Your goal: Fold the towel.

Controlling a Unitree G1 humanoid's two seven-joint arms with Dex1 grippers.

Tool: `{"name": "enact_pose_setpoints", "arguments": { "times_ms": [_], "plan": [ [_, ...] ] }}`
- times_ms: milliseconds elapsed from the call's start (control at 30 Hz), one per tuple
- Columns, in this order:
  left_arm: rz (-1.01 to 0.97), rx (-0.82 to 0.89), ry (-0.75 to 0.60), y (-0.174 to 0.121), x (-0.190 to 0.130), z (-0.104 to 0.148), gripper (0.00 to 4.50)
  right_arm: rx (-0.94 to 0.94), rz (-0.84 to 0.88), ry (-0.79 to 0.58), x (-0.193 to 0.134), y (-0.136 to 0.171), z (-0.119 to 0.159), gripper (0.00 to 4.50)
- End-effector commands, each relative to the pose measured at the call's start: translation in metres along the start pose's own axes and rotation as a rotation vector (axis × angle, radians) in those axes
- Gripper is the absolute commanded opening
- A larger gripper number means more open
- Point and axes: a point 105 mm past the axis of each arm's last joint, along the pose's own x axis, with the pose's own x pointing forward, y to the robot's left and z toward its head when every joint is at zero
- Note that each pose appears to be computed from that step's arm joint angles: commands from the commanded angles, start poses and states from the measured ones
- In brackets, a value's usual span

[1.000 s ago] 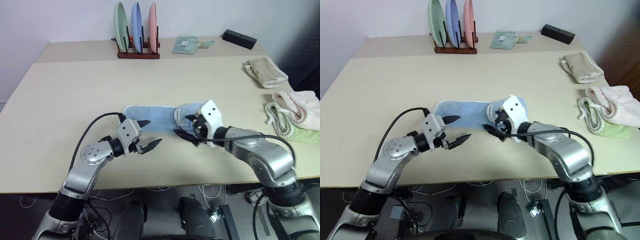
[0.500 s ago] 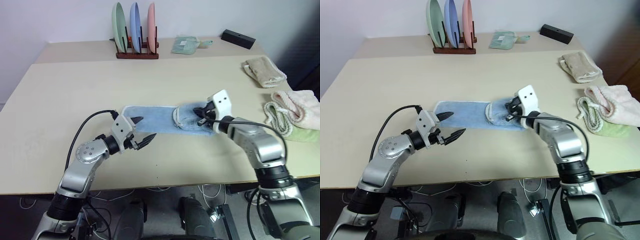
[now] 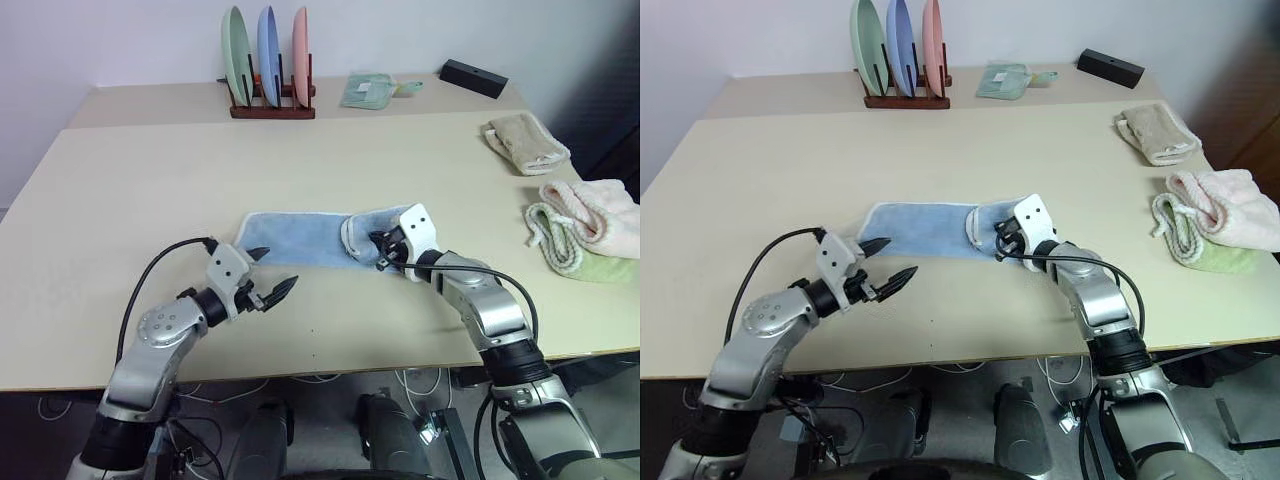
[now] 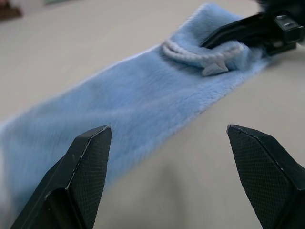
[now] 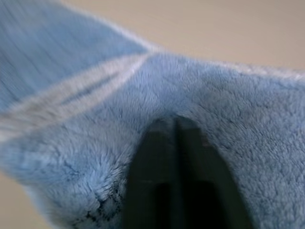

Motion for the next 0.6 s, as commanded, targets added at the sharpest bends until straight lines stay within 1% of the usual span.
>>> {"name": "enact_pose_setpoints", "arguments": {
  "times_ms": [33, 67, 167, 200, 267, 333, 400, 500, 600],
  "plan": [
    [0.058, -0.272, -0.007, -0.003, -0.018, 0.001, 4.5, -0.207, 0.082, -0.16, -0.019, 0.008, 0.06, 2.39],
    [0.063, -0.328, 0.006, -0.006, -0.021, -0.001, 4.5, -0.255, 0.104, -0.17, -0.022, 0.011, 0.066, 2.98],
    [0.136, -0.501, 0.035, -0.006, -0.021, -0.01, 4.5, -0.354, 0.183, -0.184, -0.028, 0.025, 0.075, 4.31],
    [0.173, -0.583, 0.028, -0.003, -0.019, -0.013, 4.5, -0.381, 0.211, -0.188, -0.028, 0.03, 0.076, 4.42],
    [0.233, -0.721, 0.005, 0.002, -0.012, -0.014, 4.5, -0.421, 0.255, -0.191, -0.029, 0.039, 0.077, 4.42],
    [0.282, -0.818, -0.015, 0.007, -0.007, -0.013, 4.5, -0.447, 0.287, -0.193, -0.029, 0.046, 0.077, 4.42],
    [0.352, -0.934, -0.064, 0.016, 0.001, -0.011, 4.5, -0.46, 0.311, -0.188, -0.028, 0.053, 0.074, 4.42],
    [0.448, -1.032, -0.104, 0.028, 0.006, -0.009, 4.5, -0.471, 0.327, -0.176, -0.028, 0.058, 0.068, 4.42],
    [0.516, -1.062, -0.111, 0.04, 0.008, -0.01, 4.5, -0.476, 0.331, -0.167, -0.029, 0.062, 0.065, 4.42]
  ]
}}
